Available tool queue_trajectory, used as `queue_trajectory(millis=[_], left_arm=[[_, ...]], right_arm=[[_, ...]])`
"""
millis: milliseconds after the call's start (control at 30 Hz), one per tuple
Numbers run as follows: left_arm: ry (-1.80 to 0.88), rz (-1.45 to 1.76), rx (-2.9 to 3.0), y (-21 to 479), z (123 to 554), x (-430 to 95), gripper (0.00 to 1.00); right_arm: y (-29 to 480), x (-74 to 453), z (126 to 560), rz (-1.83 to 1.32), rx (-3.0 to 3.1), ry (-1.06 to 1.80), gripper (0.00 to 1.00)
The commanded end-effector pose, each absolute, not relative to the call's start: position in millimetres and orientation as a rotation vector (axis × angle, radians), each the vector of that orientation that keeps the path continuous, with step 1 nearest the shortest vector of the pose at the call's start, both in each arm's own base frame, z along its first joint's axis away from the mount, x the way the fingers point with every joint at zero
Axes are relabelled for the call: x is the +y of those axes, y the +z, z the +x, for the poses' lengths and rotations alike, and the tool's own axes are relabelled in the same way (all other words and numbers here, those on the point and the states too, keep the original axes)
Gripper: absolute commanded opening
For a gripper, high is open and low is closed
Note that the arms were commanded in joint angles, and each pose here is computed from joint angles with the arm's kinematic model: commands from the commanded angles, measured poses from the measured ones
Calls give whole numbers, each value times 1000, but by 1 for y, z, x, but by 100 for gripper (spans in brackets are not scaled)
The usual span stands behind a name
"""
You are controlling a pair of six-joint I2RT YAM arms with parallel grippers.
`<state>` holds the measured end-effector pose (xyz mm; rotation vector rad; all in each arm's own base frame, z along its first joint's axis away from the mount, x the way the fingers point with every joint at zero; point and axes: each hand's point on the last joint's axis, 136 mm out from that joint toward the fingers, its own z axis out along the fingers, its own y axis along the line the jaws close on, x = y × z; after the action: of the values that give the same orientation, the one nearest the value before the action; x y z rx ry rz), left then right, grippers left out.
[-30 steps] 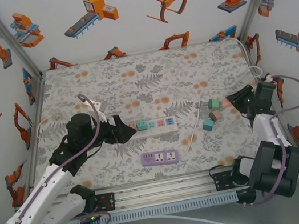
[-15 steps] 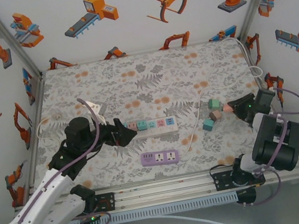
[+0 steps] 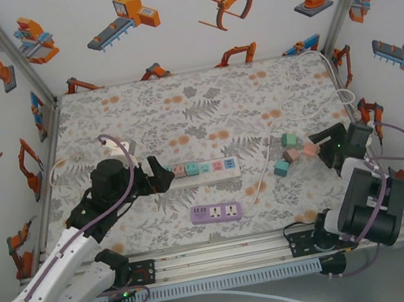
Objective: Pull the plug off the socket
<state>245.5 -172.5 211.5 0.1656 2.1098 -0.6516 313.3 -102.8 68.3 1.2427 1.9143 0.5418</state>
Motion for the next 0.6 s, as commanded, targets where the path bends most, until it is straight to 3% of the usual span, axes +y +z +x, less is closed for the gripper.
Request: queue_trajectory(millis=[0, 267, 567], left_arm=[[-511, 6, 2147, 200, 252, -146, 97], [-482, -60, 2155, 194, 257, -138, 97], [-499, -52, 2167, 191, 263, -144, 97]], right_arm=[[89, -111, 303, 1233, 1866, 454, 70], [188, -64, 310, 766, 1822, 364, 72], [251, 112, 323, -179, 1882, 411, 70]])
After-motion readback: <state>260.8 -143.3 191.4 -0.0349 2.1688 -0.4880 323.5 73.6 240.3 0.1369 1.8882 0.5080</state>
